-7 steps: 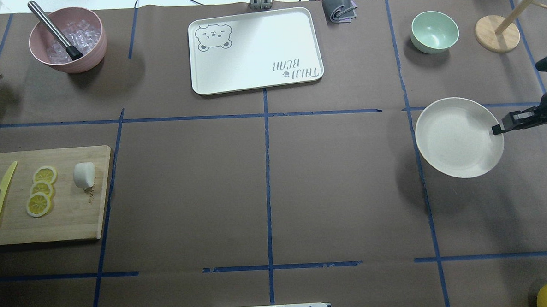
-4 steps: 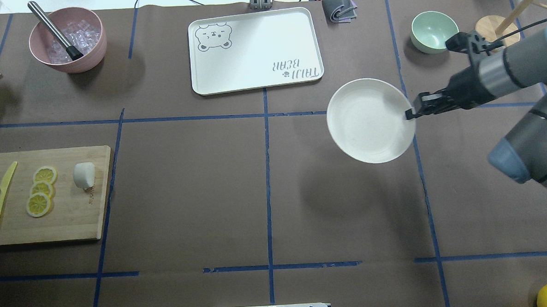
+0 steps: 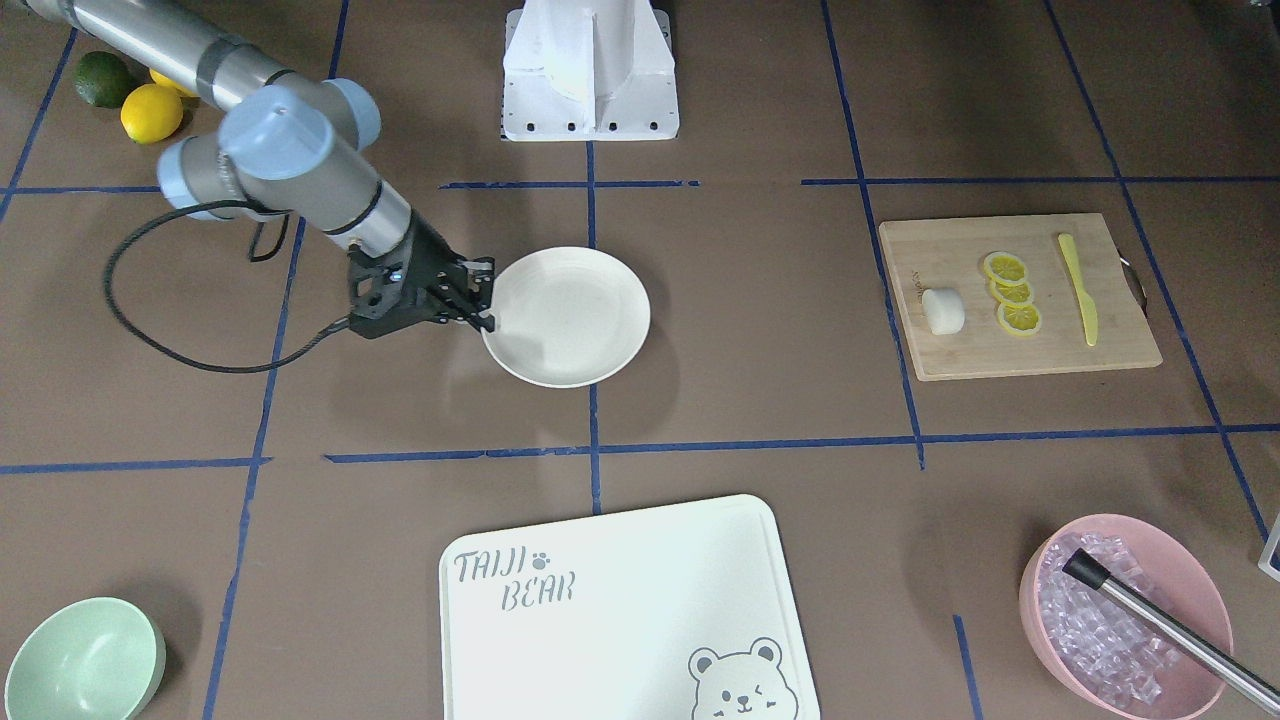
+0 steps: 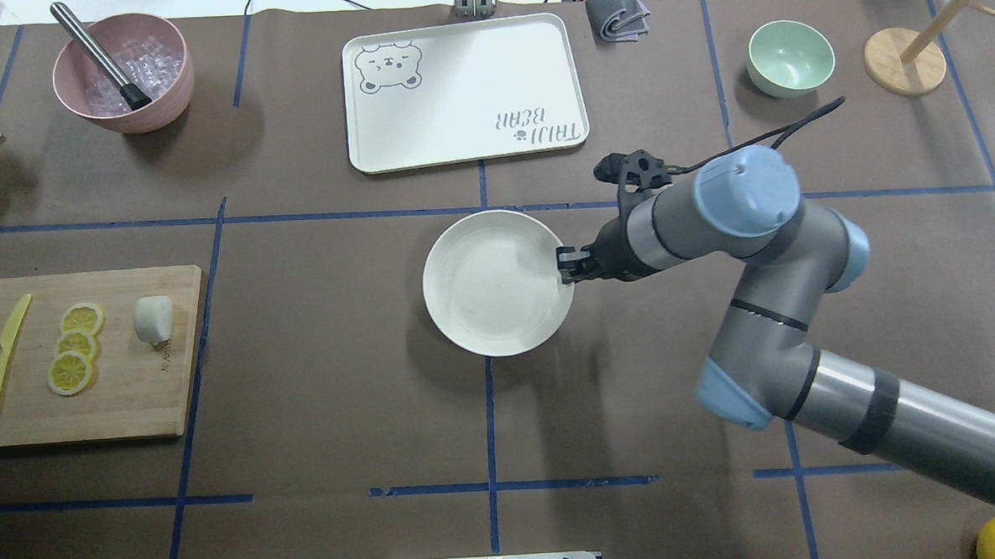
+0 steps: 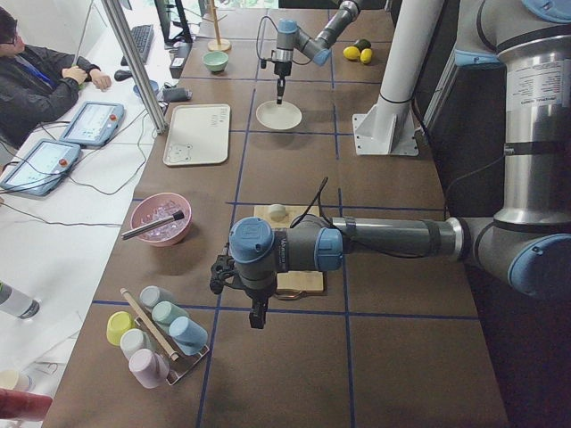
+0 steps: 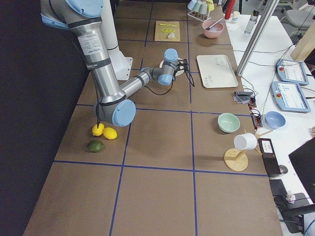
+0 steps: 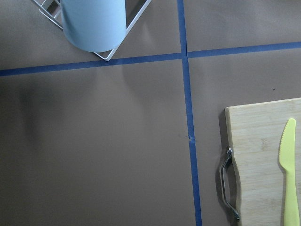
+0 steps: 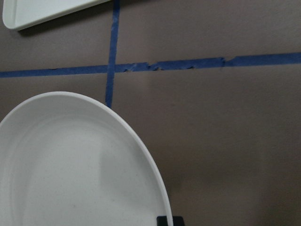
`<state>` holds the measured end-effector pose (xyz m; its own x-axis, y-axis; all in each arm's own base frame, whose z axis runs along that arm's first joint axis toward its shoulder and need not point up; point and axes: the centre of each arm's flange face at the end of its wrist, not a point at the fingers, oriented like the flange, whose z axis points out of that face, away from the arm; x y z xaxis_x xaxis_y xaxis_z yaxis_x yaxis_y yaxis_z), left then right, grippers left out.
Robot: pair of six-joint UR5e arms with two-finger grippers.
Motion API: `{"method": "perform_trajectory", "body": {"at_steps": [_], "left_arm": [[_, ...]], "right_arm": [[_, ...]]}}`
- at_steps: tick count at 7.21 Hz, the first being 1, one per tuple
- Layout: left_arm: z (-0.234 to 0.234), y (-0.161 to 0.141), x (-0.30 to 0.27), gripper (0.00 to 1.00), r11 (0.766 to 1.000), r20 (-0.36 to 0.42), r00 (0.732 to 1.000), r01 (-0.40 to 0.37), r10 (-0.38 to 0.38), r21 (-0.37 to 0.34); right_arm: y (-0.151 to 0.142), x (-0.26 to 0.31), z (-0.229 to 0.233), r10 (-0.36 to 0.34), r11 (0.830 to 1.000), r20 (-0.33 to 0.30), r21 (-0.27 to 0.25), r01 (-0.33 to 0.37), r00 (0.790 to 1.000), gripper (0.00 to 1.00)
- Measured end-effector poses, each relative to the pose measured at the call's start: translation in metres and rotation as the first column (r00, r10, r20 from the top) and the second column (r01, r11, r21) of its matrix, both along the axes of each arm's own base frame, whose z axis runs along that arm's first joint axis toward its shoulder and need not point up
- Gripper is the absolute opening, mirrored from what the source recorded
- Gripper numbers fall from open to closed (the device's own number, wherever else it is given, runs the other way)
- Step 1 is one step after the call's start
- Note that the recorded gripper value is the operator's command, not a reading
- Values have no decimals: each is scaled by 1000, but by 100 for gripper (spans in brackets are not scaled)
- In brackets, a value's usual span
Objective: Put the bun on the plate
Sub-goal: 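Slide the white plate with the right gripper to the table center, then release the plate and withdraw the right arm out of view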
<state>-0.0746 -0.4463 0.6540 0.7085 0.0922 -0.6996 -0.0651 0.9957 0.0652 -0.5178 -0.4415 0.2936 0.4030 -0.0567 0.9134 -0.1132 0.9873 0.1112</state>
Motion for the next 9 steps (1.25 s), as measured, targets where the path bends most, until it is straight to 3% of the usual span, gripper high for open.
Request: {"method": "perform_trajectory", "body": {"at_steps": [1, 3, 4, 6, 9], "left_arm": [[0, 0, 0, 100, 1000, 0, 1000, 0, 0, 0], [0, 0, 0, 100, 1000, 0, 1000, 0, 0, -1], [0, 0, 0, 100, 1000, 0, 1000, 0, 0, -1], [0, 0, 0, 100, 1000, 0, 1000, 0, 0, -1], [-2, -2, 0, 100, 1000, 1, 1000, -1, 1, 12]], "right_arm": [[8, -30, -12, 33, 999, -17, -13, -33, 999, 25], [15, -54, -21, 59, 998, -26, -25, -60, 998, 99], [16, -56, -19, 60, 998, -36, -32, -61, 998, 100], [6, -42, -16, 63, 995, -126, -67, -72, 990, 100], [-62, 75, 1, -13, 998, -220, -67, -1, 975, 100]]}}
